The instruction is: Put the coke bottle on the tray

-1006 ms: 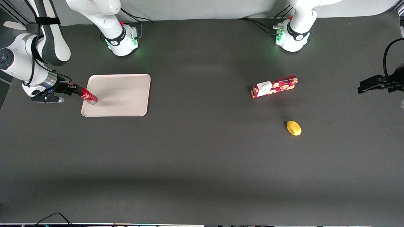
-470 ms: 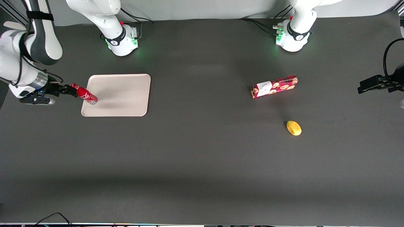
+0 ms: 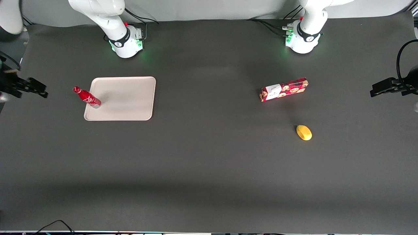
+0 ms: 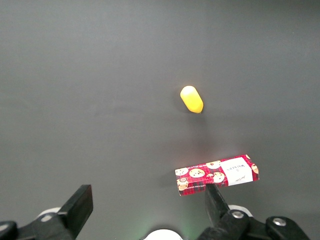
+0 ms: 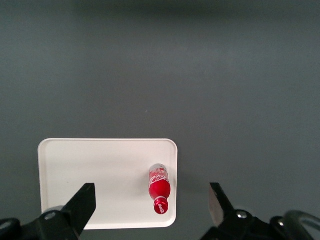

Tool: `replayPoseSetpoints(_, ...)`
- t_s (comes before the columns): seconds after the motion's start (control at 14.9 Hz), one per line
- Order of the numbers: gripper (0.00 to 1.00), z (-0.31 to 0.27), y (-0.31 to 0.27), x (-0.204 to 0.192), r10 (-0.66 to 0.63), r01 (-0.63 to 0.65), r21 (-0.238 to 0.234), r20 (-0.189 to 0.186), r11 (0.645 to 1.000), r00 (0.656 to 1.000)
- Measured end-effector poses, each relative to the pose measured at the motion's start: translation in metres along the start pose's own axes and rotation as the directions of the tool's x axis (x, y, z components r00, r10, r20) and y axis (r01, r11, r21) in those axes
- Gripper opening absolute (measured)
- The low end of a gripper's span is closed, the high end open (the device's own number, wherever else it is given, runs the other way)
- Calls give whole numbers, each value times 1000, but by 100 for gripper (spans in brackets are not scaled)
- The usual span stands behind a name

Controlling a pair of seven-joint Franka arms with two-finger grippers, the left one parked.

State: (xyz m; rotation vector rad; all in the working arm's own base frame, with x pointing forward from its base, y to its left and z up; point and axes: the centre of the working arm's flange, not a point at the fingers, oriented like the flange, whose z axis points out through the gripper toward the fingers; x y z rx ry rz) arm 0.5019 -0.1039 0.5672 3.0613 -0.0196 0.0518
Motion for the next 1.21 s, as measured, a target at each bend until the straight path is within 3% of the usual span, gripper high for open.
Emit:
replayPoseSetpoints(0.2, 100, -72, -23, 10, -34, 33, -18, -74, 999, 997)
replayPoseSetpoints(0.54, 100, -56, -43, 44, -13, 15, 36, -69, 999, 998)
replayPoseSetpoints(0.8, 100, -69, -66, 52, 3, 12, 140, -107, 990, 994)
replayPoseSetpoints(1.21, 100, -66, -64, 56, 6, 10, 139, -113, 990, 994)
